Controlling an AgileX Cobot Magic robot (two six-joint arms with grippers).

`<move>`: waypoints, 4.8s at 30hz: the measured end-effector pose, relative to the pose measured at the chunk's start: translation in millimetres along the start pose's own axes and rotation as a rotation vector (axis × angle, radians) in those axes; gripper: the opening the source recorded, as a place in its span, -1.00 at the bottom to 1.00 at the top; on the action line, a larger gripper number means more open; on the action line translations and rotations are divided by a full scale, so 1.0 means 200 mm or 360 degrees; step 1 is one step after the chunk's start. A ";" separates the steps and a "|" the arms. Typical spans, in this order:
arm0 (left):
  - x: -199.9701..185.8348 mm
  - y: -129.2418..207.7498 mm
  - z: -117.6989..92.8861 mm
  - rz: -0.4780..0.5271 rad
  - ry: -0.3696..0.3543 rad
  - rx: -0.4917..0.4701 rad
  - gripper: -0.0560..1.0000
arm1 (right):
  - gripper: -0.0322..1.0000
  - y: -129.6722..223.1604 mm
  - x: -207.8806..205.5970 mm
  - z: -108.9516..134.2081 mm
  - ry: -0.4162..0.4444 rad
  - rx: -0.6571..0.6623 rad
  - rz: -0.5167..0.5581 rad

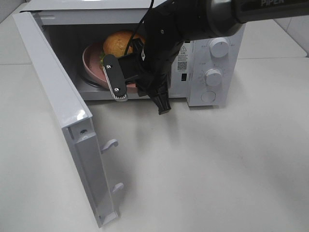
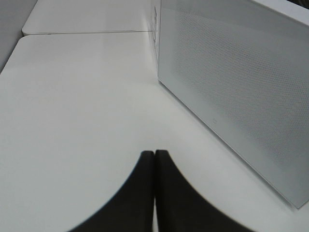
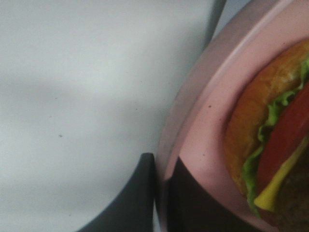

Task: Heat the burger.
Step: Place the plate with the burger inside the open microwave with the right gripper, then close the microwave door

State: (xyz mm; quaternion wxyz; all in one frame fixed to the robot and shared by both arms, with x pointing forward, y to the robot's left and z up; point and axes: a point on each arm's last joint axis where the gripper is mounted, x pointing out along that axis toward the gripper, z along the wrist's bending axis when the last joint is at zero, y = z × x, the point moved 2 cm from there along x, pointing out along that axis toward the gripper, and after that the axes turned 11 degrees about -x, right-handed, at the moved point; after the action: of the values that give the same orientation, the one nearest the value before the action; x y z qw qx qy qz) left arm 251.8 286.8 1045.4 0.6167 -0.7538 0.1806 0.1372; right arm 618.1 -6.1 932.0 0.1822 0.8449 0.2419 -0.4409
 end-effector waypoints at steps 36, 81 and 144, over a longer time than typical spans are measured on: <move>0.00 0.00 0.00 0.0000 0.0000 0.0000 -0.89 | -0.11 -0.02 0.16 -0.10 0.0054 0.0758 -0.0005; 0.00 0.00 0.00 0.0000 0.0000 0.0000 -0.89 | 0.54 0.04 -0.35 0.02 -0.0517 0.2253 0.0467; 0.00 0.00 0.00 0.0000 0.0000 0.0000 -0.89 | 0.49 0.28 -1.67 1.55 0.0745 0.2853 -0.0085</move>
State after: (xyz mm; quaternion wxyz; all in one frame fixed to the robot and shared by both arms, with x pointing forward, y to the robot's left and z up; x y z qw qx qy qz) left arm 251.8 286.8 1045.4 0.6167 -0.7538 0.1806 0.1372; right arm 281.5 -295.6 1046.1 -0.6031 0.7317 -0.1395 -0.2853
